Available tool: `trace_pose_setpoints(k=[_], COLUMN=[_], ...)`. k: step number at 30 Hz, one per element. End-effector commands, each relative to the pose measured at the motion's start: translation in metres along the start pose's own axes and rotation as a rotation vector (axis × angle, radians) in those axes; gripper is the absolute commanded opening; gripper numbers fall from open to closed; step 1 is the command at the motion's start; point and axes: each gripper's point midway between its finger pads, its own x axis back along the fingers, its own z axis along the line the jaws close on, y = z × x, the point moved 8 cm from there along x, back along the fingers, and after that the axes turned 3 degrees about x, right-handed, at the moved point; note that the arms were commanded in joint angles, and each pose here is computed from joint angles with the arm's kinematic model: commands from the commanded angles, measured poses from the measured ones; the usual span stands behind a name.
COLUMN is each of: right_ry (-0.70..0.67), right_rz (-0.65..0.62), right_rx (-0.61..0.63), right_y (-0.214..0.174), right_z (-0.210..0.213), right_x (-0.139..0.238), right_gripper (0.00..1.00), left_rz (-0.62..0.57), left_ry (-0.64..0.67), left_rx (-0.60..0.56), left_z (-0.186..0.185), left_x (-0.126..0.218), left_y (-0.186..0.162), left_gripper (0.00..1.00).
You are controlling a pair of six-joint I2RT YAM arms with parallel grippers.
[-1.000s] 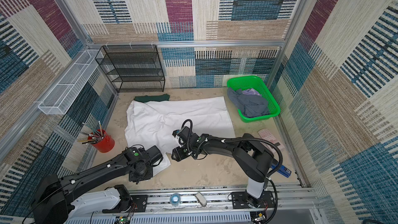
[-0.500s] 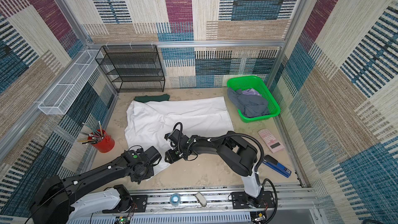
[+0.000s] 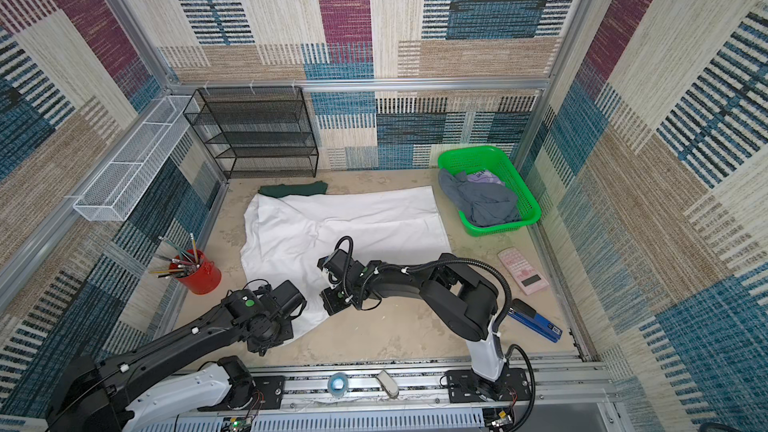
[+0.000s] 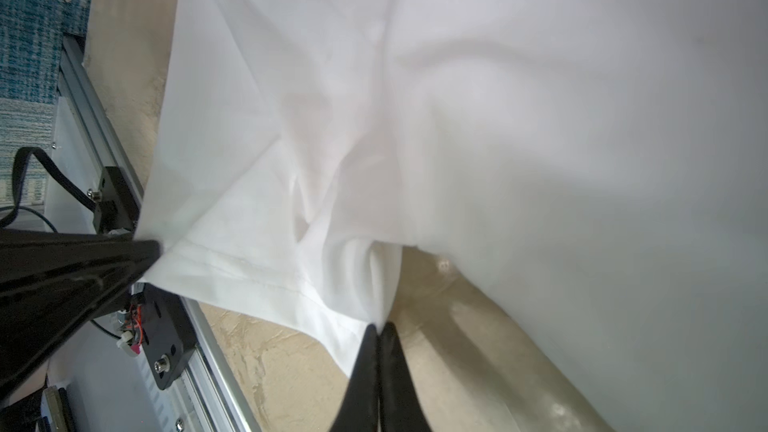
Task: Fold and stack the t-shirts
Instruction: 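Grasp the near hem corner with the left gripper while the right slides along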
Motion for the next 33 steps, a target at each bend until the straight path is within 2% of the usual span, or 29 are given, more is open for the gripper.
trace_pose_setpoints(k=[1, 7, 11, 15, 17, 21, 26, 30, 33], right_ry=[0.025, 0.042, 0.051, 0.048, 0.050, 0.027, -0.024, -0.071, -0.106], right_rz=[-0.041, -0.093, -0.130, -0.151, -0.146, -0.125, -0.139, -0.173, -0.210], right_rx=[-0.069, -0.149, -0.165, -0.158, -0.147, -0.131, -0.154, -0.195, -0.215], right_y=[0.003, -0.004, -0.007, -0.006, -0.005, -0.003, -0.001, -0.002, -0.004], right_z=[0.004, 0.004, 0.006, 0.009, 0.010, 0.009, -0.007, -0.036, -0.056], right_x=[0.005, 0.017, 0.029, 0.037, 0.038, 0.033, 0.040, 0.063, 0.083], right_gripper=[0.00, 0.01, 0.12, 0.26, 0.33, 0.33, 0.33, 0.34, 0.34], left_rz=[-0.022, -0.097, -0.080, -0.063, -0.088, -0.104, -0.066, -0.051, -0.060], left_ry=[0.117, 0.145, 0.132, 0.122, 0.117, 0.081, 0.121, 0.189, 0.177], left_rx=[0.092, 0.160, 0.125, 0.093, 0.099, 0.097, 0.091, 0.114, 0.133], left_z=[0.027, 0.041, 0.035, 0.030, 0.032, 0.029, 0.024, 0.028, 0.028], left_x=[0.015, 0.026, 0.022, 0.019, 0.023, 0.024, 0.001, -0.013, -0.014], left_y=[-0.003, -0.001, -0.002, -0.005, -0.003, -0.001, -0.006, -0.009, -0.008], left_gripper=[0.00, 0.00, 0.01, 0.20, 0.25, 0.34, 0.34, 0.34, 0.34])
